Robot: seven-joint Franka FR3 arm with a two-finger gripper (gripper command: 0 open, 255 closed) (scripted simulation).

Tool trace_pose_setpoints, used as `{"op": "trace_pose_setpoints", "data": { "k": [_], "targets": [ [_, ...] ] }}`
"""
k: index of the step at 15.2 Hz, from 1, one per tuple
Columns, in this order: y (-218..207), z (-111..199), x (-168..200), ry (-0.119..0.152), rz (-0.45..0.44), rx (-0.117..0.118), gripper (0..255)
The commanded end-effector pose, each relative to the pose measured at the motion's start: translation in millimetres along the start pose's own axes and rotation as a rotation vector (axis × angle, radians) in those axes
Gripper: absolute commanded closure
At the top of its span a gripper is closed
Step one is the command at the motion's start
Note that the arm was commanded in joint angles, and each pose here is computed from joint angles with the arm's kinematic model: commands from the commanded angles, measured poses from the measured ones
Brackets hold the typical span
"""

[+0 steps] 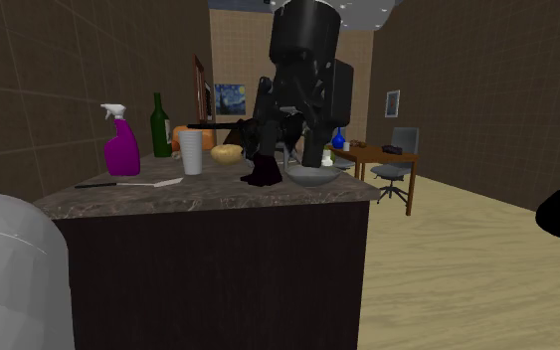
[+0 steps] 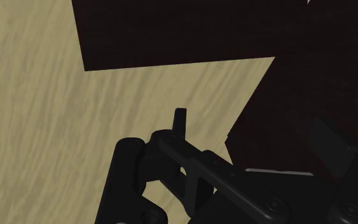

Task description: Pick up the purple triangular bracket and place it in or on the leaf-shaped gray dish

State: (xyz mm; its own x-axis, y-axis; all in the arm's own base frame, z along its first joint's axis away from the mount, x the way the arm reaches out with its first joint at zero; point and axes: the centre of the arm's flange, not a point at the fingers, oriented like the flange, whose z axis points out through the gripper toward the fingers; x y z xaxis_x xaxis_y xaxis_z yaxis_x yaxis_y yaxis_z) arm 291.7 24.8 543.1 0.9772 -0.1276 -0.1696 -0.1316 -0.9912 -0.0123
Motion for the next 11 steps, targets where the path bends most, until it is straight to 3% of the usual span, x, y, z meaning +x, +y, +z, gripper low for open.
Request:
{"op": "trace_pose_setpoints", "data": {
  "k": [1, 11],
  "targets": [
    [0.0, 0.0, 0.0, 0.000, 0.000, 0.000, 0],
    [-113.1, 4.4, 57.3, 0.041, -0.047, 0.015, 0]
  ]
}}
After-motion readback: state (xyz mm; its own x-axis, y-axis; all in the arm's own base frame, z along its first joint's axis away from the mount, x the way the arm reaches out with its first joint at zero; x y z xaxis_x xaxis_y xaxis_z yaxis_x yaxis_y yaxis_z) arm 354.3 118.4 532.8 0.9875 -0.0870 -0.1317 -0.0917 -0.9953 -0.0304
